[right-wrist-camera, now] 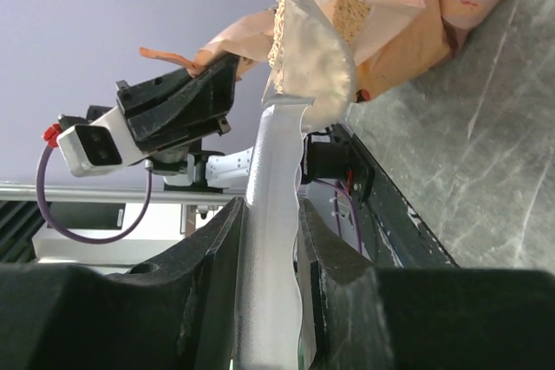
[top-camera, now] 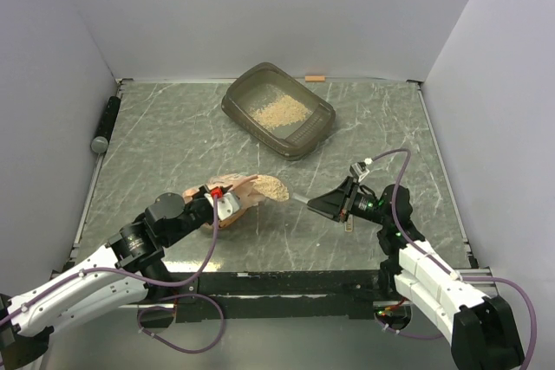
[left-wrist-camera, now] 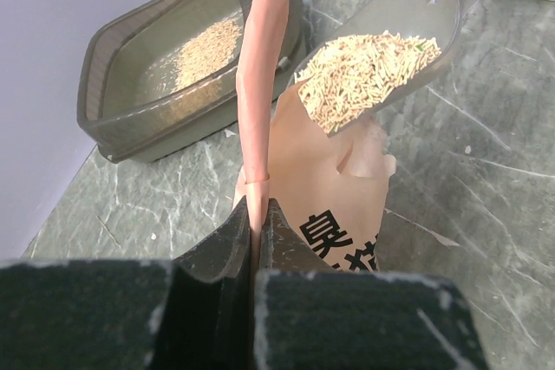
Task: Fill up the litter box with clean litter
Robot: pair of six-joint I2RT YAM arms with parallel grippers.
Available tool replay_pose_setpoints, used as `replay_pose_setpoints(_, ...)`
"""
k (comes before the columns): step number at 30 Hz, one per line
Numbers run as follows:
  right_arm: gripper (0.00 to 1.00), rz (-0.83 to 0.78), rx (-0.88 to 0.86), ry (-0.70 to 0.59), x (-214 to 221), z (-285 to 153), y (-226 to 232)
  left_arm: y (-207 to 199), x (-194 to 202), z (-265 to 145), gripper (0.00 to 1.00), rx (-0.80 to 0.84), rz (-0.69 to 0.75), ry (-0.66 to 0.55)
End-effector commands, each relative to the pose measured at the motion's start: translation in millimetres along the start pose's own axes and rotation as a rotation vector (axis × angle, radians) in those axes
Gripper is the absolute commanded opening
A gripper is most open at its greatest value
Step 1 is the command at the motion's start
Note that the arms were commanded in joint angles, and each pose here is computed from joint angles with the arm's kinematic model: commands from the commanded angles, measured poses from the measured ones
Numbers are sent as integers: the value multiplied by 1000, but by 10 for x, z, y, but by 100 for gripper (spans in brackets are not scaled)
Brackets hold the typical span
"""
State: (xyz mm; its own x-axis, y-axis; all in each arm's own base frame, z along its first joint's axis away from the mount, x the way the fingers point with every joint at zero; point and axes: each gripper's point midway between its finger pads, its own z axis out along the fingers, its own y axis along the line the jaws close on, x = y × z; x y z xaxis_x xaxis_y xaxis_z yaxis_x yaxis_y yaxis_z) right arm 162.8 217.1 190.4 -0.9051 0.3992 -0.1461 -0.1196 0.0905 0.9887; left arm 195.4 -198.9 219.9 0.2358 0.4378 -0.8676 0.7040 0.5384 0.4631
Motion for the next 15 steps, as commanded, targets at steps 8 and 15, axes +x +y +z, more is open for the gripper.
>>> replay_pose_setpoints(8, 0, -63, -56, -98, -342, 99, 440, 120, -259, 20, 1, -49, -35, -96)
replay_pose_setpoints(15, 0, -87, -49, -163, -633, 214, 529, 98, -280, 17, 1, -36, -34, -109)
